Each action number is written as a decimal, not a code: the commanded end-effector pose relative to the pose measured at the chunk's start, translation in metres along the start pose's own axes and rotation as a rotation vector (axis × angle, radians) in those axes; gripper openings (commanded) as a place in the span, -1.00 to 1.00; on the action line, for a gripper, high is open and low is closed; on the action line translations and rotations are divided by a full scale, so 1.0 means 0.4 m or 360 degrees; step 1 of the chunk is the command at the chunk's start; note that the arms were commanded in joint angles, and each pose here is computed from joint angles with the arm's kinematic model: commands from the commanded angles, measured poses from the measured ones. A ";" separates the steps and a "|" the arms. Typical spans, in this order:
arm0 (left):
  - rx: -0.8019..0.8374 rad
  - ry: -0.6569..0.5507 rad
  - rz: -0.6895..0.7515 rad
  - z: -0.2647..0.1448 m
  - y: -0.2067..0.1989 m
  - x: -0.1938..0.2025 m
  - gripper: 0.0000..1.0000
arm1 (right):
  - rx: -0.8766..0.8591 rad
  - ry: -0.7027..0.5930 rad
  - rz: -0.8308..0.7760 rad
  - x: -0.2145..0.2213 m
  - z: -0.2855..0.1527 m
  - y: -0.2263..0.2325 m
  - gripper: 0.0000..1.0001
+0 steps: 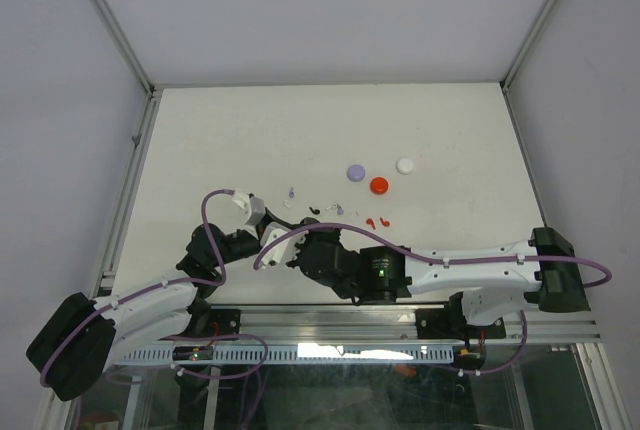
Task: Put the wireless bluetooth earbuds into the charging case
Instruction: Place the earbud in the charging case, then adjust the earbud at the center of the board.
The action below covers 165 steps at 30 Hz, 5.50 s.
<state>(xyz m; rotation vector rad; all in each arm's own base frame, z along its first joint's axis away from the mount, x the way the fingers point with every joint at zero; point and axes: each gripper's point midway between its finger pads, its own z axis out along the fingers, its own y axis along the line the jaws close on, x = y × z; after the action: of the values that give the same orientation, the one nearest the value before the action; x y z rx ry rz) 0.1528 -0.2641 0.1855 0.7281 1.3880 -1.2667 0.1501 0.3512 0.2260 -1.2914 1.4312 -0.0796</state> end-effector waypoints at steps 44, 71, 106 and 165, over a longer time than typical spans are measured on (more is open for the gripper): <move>-0.0094 -0.0324 0.0275 0.004 0.027 -0.117 -1.00 | -0.0289 -0.0311 0.0807 -0.125 -0.054 -0.104 0.15; -0.0499 -0.0308 0.0125 -0.053 0.126 -0.069 -1.00 | -0.0374 -0.0027 0.1237 0.050 0.116 -0.134 0.27; -0.0472 -0.0321 0.0111 -0.045 0.120 -0.077 -1.00 | -0.0518 -0.0106 0.1224 0.019 0.079 -0.120 0.32; -0.1077 -0.0179 -0.0099 -0.120 0.265 -0.012 -1.00 | -0.0742 0.0875 0.1088 0.341 0.293 0.140 -0.39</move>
<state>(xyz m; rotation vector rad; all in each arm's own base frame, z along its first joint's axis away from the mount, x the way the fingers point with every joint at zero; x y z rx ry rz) 0.2310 -0.1860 0.1200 0.1621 1.7230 -0.7318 0.2401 0.3462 0.0245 -1.0922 2.4661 0.3936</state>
